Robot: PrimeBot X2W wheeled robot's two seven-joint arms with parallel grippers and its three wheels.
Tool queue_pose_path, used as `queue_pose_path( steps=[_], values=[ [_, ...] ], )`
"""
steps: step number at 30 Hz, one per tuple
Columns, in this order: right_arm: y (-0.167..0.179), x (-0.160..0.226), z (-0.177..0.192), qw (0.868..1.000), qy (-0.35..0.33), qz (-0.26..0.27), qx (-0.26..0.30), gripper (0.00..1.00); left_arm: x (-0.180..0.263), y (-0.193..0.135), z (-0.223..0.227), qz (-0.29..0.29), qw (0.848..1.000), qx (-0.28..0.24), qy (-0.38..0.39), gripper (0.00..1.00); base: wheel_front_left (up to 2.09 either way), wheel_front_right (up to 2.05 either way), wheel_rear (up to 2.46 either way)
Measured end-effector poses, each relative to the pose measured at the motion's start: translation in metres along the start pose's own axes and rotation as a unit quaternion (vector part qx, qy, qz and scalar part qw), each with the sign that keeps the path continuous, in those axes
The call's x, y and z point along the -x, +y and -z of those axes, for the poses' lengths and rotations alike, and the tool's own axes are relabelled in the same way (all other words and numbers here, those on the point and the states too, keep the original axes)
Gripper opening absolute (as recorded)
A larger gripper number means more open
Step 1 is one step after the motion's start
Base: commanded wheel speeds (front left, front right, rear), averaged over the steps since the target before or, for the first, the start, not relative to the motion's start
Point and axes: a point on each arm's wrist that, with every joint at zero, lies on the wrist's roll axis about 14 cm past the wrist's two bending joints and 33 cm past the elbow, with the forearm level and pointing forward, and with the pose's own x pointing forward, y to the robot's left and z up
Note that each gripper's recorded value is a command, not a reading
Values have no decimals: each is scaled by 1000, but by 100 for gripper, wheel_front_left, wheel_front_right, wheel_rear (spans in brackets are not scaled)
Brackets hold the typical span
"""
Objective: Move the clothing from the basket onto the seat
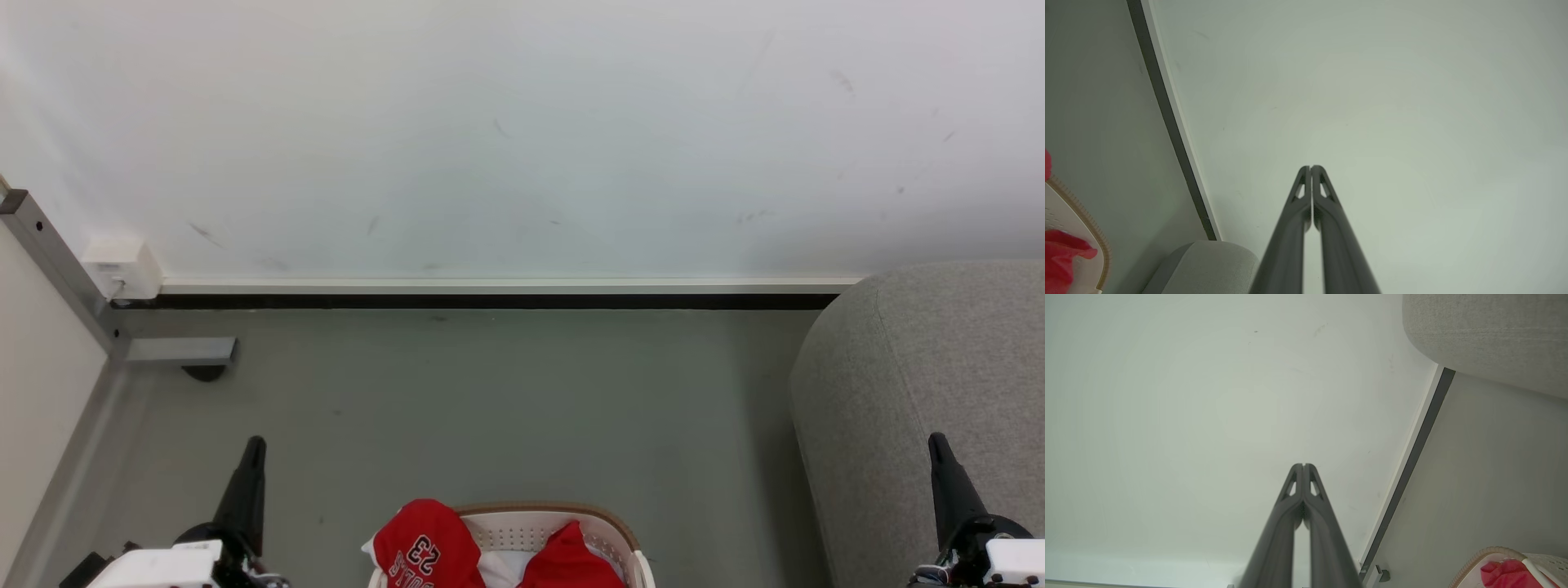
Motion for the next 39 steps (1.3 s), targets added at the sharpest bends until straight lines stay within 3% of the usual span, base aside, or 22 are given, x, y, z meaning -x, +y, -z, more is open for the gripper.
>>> queue_pose_path(
  steps=[39],
  values=[
    [0, 0, 0, 1000, 0, 0, 0, 0, 0, 0, 0, 0, 1000, 0, 0, 0, 0, 0, 0]
  ],
)
